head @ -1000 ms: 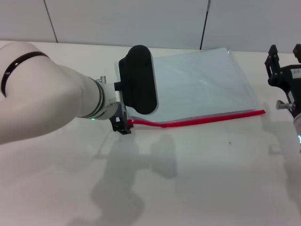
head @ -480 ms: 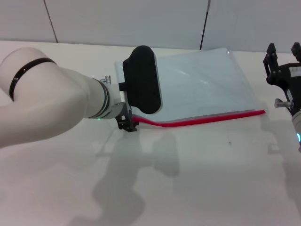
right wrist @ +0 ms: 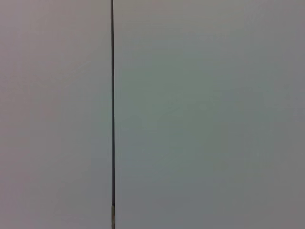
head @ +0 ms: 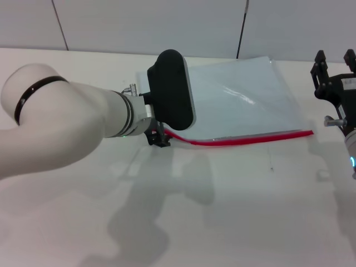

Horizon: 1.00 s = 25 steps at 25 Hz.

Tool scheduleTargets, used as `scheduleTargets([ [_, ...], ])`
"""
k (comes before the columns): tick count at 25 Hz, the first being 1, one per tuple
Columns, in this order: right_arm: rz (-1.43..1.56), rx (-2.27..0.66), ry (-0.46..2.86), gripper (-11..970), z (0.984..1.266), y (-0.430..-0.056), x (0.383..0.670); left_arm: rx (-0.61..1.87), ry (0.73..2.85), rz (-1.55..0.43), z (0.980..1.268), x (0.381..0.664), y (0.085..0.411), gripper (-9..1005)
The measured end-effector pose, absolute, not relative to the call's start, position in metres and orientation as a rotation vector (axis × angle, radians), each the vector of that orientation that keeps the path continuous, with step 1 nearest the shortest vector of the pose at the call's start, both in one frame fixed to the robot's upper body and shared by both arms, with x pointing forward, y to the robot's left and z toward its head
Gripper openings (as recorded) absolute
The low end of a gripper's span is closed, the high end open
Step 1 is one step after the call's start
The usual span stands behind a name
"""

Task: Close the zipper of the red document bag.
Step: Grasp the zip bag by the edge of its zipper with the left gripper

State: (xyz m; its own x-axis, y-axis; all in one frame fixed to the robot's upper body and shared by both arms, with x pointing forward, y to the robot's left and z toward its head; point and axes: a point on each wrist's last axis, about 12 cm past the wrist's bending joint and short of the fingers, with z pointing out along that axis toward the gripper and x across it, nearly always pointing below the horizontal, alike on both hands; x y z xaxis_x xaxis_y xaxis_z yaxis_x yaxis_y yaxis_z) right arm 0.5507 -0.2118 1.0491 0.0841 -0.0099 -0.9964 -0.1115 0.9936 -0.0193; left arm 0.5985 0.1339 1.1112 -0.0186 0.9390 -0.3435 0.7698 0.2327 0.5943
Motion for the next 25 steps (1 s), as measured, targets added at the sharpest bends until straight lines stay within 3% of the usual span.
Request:
scheduleTargets([
  [19, 0.083, -0.097, 1.484, 572, 1.050, -0.210, 0.551, 1.485, 1.844, 0.310, 1.096, 0.608, 0.145, 876],
  [25, 0.085, -0.099, 1.482, 572, 1.050, -0.209, 0.552, 1.478, 1.843, 0.311, 1.092, 0.610, 0.147, 791],
])
